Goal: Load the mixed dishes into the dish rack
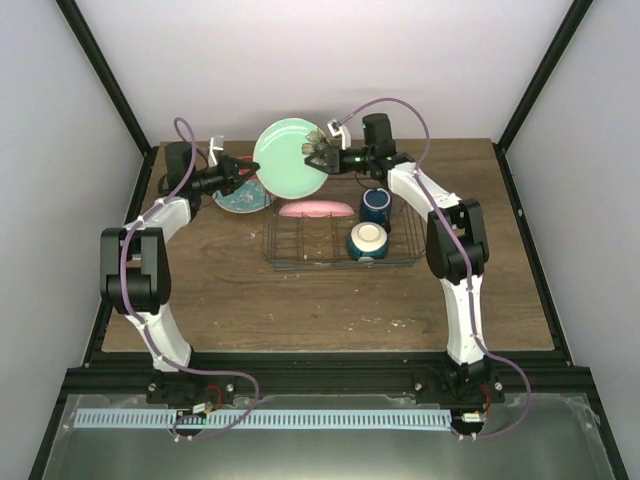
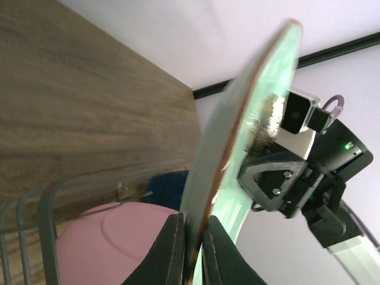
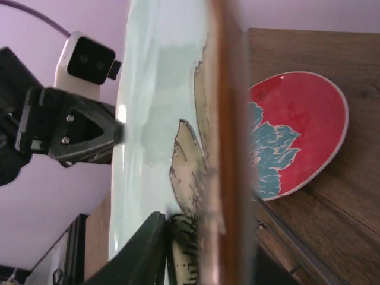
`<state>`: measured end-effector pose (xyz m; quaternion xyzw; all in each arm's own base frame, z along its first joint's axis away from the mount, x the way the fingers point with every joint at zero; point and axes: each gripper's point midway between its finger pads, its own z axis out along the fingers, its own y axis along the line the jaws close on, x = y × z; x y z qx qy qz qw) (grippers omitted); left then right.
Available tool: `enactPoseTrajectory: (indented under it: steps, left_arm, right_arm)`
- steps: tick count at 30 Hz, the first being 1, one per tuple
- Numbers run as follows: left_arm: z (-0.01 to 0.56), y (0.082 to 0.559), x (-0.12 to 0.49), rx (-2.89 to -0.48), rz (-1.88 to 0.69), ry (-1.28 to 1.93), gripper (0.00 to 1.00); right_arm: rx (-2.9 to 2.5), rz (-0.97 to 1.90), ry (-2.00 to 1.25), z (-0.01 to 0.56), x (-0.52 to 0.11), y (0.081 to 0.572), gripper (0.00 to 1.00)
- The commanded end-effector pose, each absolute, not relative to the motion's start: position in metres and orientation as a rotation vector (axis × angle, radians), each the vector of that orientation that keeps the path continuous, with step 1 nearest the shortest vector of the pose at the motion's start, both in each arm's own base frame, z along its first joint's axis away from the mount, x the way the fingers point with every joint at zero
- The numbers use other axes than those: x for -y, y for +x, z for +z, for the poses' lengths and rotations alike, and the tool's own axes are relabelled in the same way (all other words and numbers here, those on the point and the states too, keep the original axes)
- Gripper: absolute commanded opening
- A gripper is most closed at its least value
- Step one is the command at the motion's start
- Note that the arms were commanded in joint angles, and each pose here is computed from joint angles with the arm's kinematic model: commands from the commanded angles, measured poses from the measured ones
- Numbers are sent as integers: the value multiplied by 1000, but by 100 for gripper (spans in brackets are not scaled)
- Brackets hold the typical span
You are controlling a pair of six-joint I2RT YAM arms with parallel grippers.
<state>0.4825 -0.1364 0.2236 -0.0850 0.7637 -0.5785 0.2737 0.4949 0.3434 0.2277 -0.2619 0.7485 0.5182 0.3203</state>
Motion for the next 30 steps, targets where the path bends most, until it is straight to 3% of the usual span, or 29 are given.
enactPoseTrajectory:
  steps: [1,6,8,11,15,20,30]
  left_arm:
    - [272,469,152,-1940,-1618,-47,0]
    - [270,470,152,-1939,-1623,-47,0]
    - [270,472,152,-1936,-1624,-49,6]
    - [270,475,151,-1935,-1627,-58,25]
    - [281,480,149,-1913,-1618,-44,64]
    - [305,488,128,-1861,-1585,-55,99]
    - [304,499,51,-1855,-1421,-206,100]
  right_arm:
    - [-1819,1388,-789,256,-350,493,13]
    - [-1806,1341,-791,262,-347,494,5]
    - [-1800,1323,-792,265,-347,494,1]
    - [-1795,1300,-787,268,-345,496,1]
    - [-1750,1230,-805,286,-341,499,1]
    - [-1689,1140,-801,321,-326,503,1]
    - [-1564,887,-846,386,-289,456,1]
